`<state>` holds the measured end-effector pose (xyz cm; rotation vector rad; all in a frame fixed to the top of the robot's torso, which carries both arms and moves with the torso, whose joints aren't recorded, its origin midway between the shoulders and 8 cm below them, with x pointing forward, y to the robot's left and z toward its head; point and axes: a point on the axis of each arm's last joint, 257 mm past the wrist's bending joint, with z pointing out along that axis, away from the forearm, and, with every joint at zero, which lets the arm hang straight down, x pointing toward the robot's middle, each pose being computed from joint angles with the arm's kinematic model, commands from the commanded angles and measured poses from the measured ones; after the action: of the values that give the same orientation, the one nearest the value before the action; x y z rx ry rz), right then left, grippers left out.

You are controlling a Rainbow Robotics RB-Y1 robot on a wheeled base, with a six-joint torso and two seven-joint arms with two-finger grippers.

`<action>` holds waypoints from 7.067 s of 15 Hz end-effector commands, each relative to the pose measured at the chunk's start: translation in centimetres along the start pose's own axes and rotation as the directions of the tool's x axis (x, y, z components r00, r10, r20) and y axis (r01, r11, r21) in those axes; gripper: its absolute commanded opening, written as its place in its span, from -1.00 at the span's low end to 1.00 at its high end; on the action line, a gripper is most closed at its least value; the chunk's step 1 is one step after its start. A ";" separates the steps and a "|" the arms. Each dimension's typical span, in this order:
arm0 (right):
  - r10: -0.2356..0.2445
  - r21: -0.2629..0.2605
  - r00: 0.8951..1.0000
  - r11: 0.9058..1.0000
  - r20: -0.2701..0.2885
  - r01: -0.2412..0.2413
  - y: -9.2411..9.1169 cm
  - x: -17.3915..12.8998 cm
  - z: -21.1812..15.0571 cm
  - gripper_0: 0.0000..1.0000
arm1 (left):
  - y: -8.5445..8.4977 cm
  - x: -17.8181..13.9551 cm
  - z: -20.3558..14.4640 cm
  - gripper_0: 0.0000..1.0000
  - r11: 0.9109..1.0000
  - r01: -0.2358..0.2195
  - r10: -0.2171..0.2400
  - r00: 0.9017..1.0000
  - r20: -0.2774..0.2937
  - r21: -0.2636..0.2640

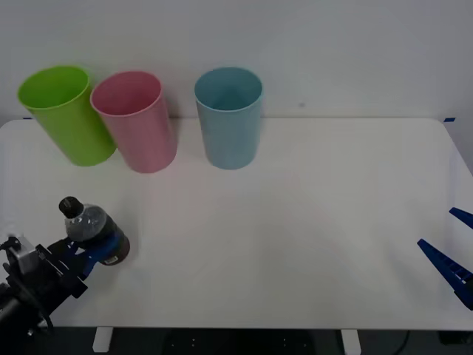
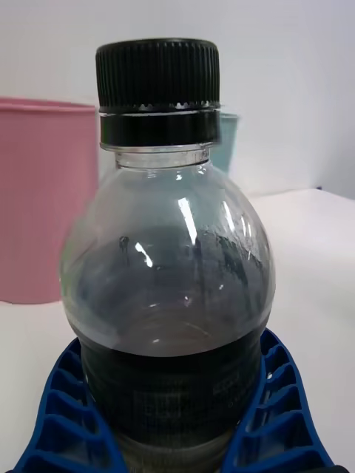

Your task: Grasp the object on the table and drop it into the matching bin: aluminum can to the light blue bin, PET bottle to the pink bin.

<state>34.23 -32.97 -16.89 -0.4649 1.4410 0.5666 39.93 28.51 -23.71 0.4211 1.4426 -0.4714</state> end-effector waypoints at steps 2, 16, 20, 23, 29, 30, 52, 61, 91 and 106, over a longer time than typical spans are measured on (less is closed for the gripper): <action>0.000 0.000 1.000 1.000 0.000 0.000 0.0 0.0 0.0 1.00 | 2.0 -3.1 0.8 -1.00 0.999 0.029 -0.027 0.998 0.053 -0.019; 0.000 0.000 1.000 1.000 0.000 0.000 0.0 0.0 0.0 1.00 | 7.0 -18.0 4.2 -1.00 0.999 0.029 -0.018 0.965 0.263 -0.037; 0.000 0.000 1.000 1.000 0.000 0.000 0.0 0.0 0.0 1.00 | 8.8 -21.0 6.8 -1.00 0.996 0.030 -0.005 0.956 0.293 -0.080; 0.000 0.000 1.000 1.000 0.000 0.000 0.0 0.0 0.0 1.00 | 8.8 -22.4 8.7 -1.00 0.997 0.050 -0.031 0.956 0.291 -0.061; 0.000 0.000 1.000 1.000 0.000 0.000 0.0 0.0 0.0 1.00 | 10.6 -23.5 13.4 -1.00 0.994 0.037 -0.010 0.969 0.248 -0.104; 0.000 0.000 1.000 1.000 0.000 0.000 0.0 0.0 0.0 1.00 | 11.3 -23.4 14.6 -1.00 0.993 0.030 -0.002 0.971 0.238 -0.114; 0.000 0.000 1.000 1.000 0.000 0.000 0.0 0.0 0.0 1.00 | 13.2 -22.8 25.5 1.00 0.988 -0.026 0.047 0.990 0.135 -0.152; 0.000 0.000 1.000 1.000 0.000 0.000 0.0 0.0 0.0 1.00 | 12.4 -22.6 24.0 1.00 0.993 0.023 -0.002 0.984 0.176 -0.118; 0.000 0.000 1.000 1.000 0.000 0.000 0.0 0.0 0.0 1.00 | 8.8 -10.9 -7.9 1.00 0.989 -0.148 0.146 0.981 -0.123 0.000; 0.000 0.000 1.000 1.000 0.000 0.000 0.0 0.0 0.0 1.00 | 6.9 -7.2 -13.1 1.00 0.997 -0.068 0.062 0.979 -0.194 -0.024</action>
<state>34.23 -32.97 -16.89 -0.4649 1.4410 0.5666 32.21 41.80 -17.75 0.4988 1.6163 -0.3628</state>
